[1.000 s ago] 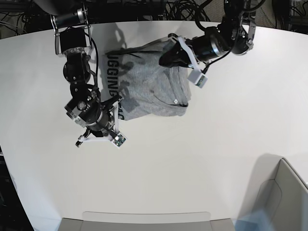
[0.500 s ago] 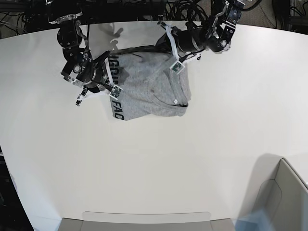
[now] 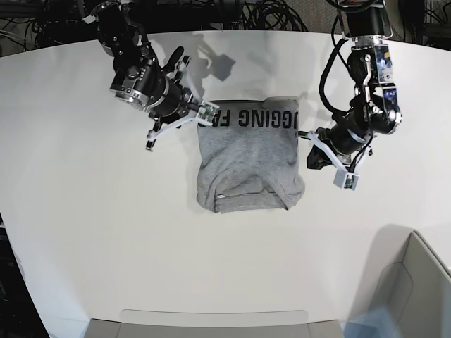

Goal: Fold the T-shirt properly
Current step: 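Grasp the folded shirt's edge with both grippers, then drag the folded shirt sideways with the left gripper and release it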

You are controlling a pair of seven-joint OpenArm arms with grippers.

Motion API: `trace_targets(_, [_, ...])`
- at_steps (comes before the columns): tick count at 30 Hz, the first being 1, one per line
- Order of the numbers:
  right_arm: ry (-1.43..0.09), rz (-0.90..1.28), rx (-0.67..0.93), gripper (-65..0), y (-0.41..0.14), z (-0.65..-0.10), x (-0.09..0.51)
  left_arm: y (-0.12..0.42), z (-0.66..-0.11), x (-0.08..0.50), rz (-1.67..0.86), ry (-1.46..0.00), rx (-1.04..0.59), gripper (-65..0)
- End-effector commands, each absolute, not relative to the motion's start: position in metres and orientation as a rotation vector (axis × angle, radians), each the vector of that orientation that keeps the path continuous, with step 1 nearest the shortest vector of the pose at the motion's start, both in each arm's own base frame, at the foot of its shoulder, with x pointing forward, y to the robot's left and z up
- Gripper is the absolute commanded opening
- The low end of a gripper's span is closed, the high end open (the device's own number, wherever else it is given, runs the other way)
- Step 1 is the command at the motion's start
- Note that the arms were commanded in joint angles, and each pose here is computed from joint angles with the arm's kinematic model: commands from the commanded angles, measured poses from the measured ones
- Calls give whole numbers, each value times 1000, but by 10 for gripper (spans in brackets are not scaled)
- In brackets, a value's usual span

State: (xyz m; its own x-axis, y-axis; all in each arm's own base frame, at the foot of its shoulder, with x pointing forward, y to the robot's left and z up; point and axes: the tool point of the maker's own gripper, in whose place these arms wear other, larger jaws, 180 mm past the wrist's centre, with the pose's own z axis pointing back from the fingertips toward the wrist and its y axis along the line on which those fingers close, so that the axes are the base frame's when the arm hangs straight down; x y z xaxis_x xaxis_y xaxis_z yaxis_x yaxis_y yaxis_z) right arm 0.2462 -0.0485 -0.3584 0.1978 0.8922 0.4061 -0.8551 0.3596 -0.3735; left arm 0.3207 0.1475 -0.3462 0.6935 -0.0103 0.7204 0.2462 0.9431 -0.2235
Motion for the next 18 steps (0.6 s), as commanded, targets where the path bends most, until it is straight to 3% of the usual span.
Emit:
trace_targets(1, [-651,1191,-107,-650,-62,-347,259,151,-330,319,-164,-847,-291,-650])
trace_targets(9, [-704,835,-273,-650,-162,-315,310,63,-326,289,-276,-841,-435,-650])
trace_targets(18, [-571,814,-254,-650,-183,-350,264,22,-352,327,-166,-917,-485,-650])
